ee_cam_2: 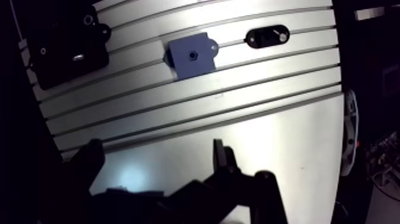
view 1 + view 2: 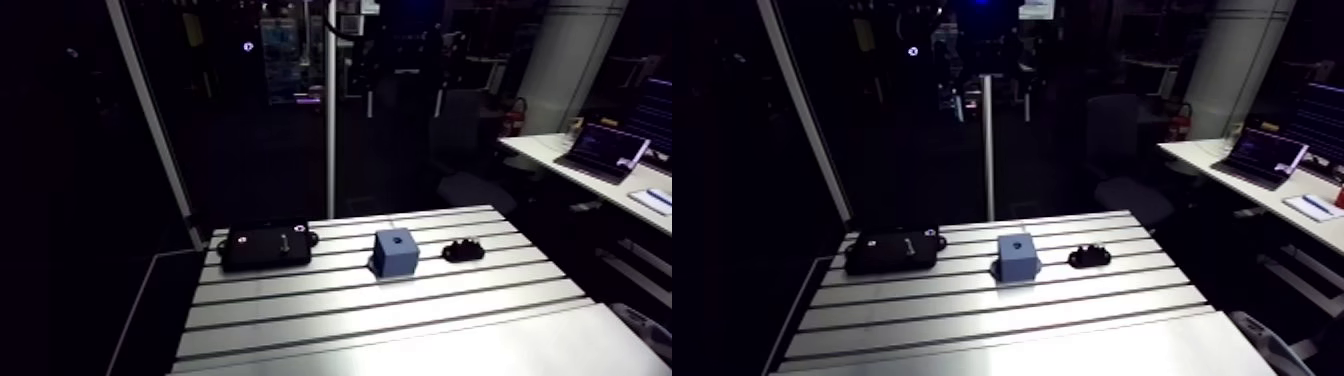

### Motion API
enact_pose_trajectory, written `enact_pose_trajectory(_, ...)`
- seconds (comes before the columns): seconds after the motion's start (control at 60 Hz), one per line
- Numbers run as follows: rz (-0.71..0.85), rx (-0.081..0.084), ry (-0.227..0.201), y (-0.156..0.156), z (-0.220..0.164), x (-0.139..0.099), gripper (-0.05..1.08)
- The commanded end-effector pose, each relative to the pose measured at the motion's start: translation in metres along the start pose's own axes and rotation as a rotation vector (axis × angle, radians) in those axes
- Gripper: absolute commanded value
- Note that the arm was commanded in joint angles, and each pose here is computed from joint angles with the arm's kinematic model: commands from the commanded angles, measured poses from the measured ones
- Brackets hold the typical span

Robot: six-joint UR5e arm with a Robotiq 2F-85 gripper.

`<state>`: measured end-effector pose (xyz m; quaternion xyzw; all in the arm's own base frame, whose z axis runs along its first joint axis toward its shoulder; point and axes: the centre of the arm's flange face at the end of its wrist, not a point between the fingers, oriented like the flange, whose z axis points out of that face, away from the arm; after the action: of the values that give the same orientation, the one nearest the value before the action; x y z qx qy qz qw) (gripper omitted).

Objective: Pick up the M10 bolt and insert it into the hex recess until seated.

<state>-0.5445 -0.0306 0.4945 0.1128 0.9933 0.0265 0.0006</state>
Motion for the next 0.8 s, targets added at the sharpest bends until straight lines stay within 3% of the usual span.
enact_pose_trajectory(0.017, -0.076, 0.008, -0.048, -0.008, 0.007, -0.004, 0.01)
enact_pose_trajectory(0.8, -0.078, -0.002, -0.054, -0.006, 0.017, 0.001, 0.01)
